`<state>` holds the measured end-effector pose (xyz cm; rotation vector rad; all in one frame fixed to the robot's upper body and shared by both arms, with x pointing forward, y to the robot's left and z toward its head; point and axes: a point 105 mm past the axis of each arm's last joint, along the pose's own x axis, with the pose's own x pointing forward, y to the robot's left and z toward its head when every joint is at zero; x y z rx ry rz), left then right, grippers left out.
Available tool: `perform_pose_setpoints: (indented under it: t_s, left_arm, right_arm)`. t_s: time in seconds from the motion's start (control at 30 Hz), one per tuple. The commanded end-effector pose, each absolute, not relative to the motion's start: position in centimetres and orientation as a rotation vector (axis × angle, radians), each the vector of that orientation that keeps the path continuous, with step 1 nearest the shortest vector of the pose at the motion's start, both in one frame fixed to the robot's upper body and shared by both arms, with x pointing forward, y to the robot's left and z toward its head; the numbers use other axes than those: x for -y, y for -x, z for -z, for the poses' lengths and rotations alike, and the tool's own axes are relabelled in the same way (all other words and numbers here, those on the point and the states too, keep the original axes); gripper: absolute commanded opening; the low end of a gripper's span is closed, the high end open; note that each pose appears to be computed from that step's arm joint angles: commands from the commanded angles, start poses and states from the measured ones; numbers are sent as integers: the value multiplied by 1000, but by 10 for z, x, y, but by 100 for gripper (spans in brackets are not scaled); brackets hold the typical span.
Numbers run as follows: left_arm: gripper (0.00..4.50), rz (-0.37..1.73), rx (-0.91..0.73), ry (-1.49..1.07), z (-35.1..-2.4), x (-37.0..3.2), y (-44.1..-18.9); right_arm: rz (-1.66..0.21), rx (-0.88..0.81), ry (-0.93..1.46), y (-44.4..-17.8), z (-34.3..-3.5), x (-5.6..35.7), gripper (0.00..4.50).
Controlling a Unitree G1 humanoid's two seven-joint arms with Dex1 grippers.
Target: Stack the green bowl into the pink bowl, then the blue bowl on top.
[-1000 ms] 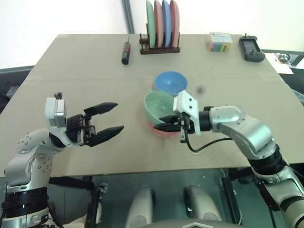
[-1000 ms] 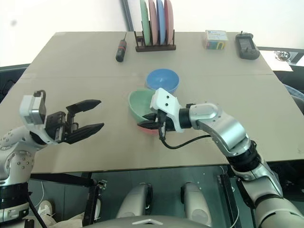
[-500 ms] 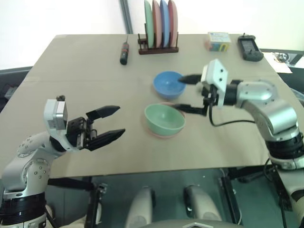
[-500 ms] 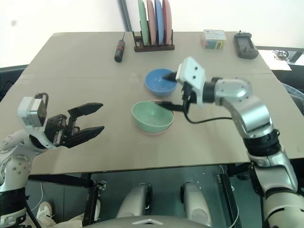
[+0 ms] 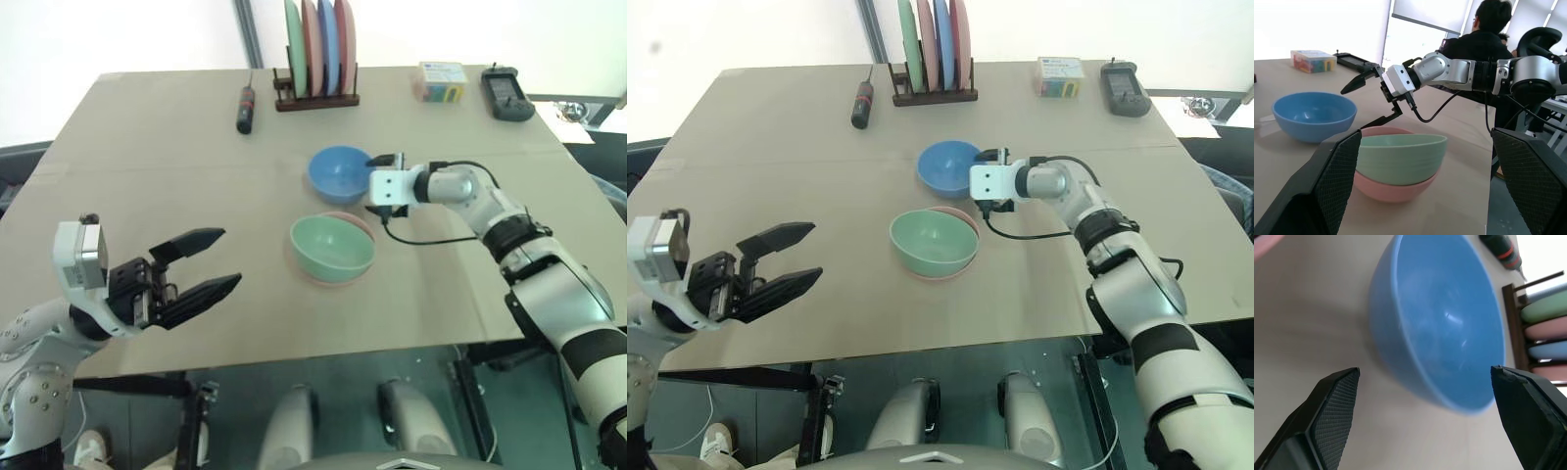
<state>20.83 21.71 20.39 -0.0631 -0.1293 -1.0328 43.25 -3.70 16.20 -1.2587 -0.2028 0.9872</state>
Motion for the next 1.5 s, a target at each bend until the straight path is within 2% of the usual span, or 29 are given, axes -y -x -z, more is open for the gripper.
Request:
perform_pose_setpoints:
  t_s: [0.03, 0.1, 0.17, 0.23, 0.33, 0.37, 0.53, 0.6, 0.67, 0.8, 0.93, 1.07, 1.3, 1.5]
  left_arm:
    - [450, 1022, 171, 31, -217, -215, -200]
    - [450, 1011, 173, 30, -218, -215, -198]
    - [450, 1002, 174, 28, -218, -216, -198]
    - [450, 995, 179, 30, -218, -216, -197]
    - [450, 991, 188, 40, -216, -215, -195]
    - [450, 989, 192, 44, -215, -214, -195]
    - [450, 984, 211, 58, -211, -212, -203]
    - [450, 985, 217, 67, -210, -212, -206]
    - [450, 984, 219, 76, -208, -213, -209]
    - [450, 989, 220, 92, -205, -213, -216]
    - [450, 1007, 223, 102, -204, -210, -222]
    - [450, 1023, 218, 110, -206, -208, -227]
    - [450, 989, 133, 69, -193, -206, -233]
    - [450, 927, 94, 6, -185, -210, -232]
  right_arm:
    - [-991, 242, 1309, -433, -167, 29, 384]
    - [-996, 235, 1320, -433, -163, 28, 321]
    - [-1001, 228, 1332, -433, -161, 28, 230]
    - [-998, 227, 1345, -433, -160, 29, 168]
    - [-994, 261, 1328, -433, -171, 33, 31]
    - [-1006, 270, 1318, -432, -177, 35, 9]
    - [-1207, 326, 991, -408, -222, 46, 9]
    - [-1333, 318, 854, -385, -239, 55, 9]
    - [-1458, 276, 745, -349, -247, 62, 9]
    - [-1599, 142, 611, -290, -238, 54, 9]
    - [-1649, 37, 512, -270, -220, 40, 9]
    - [-1617, 12, 478, -272, -205, 25, 137]
    - [-1478, 6, 484, -283, -210, 49, 441]
    - [-1237, -47, 430, -289, -205, 104, 441]
